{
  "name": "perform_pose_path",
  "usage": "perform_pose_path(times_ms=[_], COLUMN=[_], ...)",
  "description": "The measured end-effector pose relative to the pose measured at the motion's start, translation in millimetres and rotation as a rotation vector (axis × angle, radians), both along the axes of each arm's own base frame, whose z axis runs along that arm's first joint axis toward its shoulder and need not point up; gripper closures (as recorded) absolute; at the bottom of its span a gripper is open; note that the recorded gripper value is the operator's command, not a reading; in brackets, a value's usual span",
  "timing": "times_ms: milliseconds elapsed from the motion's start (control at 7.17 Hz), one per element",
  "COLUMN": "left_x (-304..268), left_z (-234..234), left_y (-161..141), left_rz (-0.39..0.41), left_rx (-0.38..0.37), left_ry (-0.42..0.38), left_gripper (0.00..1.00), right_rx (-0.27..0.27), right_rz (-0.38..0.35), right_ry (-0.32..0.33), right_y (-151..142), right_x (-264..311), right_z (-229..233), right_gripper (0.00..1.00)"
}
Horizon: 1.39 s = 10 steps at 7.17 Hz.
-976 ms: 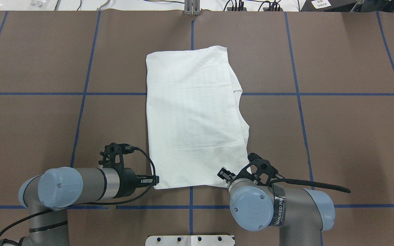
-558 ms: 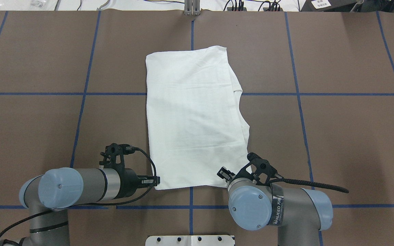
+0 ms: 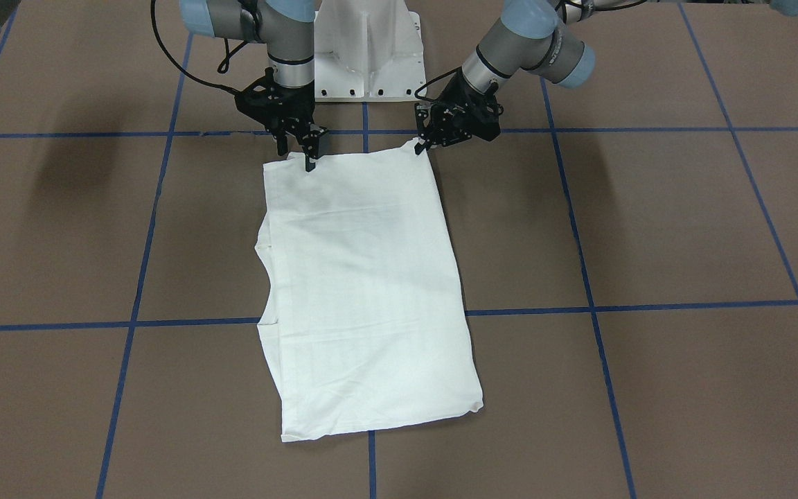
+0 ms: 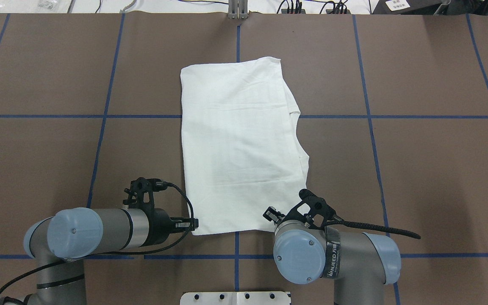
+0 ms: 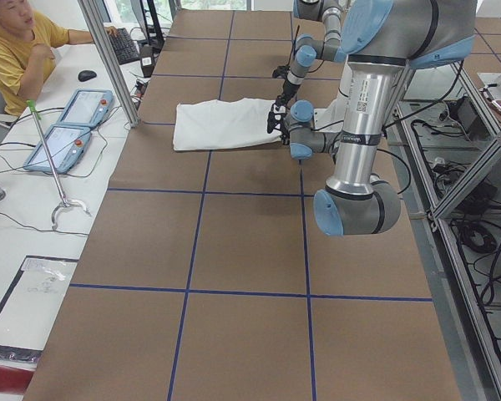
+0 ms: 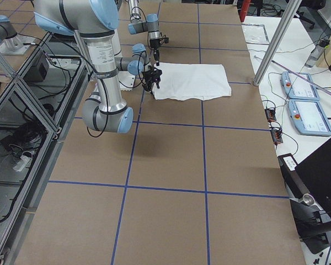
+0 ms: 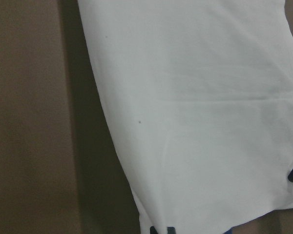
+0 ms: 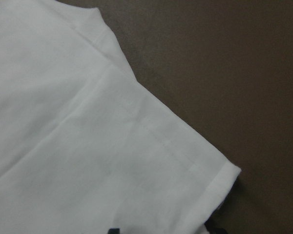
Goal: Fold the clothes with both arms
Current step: 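Grasp the near edge corners of the shirt with both grippers, then lift the near edge with both grippers and fold it away from the robot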
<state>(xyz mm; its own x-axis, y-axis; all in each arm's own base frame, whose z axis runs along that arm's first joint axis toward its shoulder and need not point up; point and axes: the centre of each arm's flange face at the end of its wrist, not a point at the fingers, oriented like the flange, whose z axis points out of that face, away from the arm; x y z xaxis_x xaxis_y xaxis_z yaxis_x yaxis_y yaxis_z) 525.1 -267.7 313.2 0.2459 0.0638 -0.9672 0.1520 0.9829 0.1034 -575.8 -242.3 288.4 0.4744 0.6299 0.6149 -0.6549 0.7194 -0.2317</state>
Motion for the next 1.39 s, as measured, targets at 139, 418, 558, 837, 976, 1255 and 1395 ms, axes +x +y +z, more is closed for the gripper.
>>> perform_pose_path(times_ms=[139, 418, 558, 837, 976, 1255, 1395], left_x=[0.1, 0.0, -2.6, -30.4, -58.4, -126.0, -139.2], left_z=[0.0, -0.3, -3.4, -34.4, -67.3, -137.2, -149.6], left_y=[0.3, 0.4, 1.2, 10.2, 20.5, 45.8, 50.7], left_rz=[0.0, 0.001, 0.003, 0.026, 0.053, 0.121, 0.143], left_rx=[0.0, 0.0, 0.004, 0.02, 0.019, 0.005, -0.005], left_ry=[0.0, 0.001, 0.007, 0.045, 0.053, 0.053, 0.038], left_gripper=[1.0, 1.0, 1.0, 1.0, 1.0, 1.0, 1.0], right_rx=[-0.009, -0.01, -0.006, -0.003, -0.004, -0.006, 0.004], right_rz=[0.013, 0.028, 0.034, 0.035, 0.02, -0.015, -0.025], right_ry=[-0.005, -0.022, -0.048, -0.081, -0.089, -0.11, -0.111], right_y=[0.0, -1.3, -3.3, 1.8, 14.2, 39.3, 41.5], right_x=[0.8, 6.0, 16.8, 62.6, 98.0, 168.5, 181.3], right_z=[-1.0, -7.4, -18.1, -59.0, -85.6, -130.7, -141.1], right_gripper=[1.0, 1.0, 1.0, 1.0, 1.0, 1.0, 1.0])
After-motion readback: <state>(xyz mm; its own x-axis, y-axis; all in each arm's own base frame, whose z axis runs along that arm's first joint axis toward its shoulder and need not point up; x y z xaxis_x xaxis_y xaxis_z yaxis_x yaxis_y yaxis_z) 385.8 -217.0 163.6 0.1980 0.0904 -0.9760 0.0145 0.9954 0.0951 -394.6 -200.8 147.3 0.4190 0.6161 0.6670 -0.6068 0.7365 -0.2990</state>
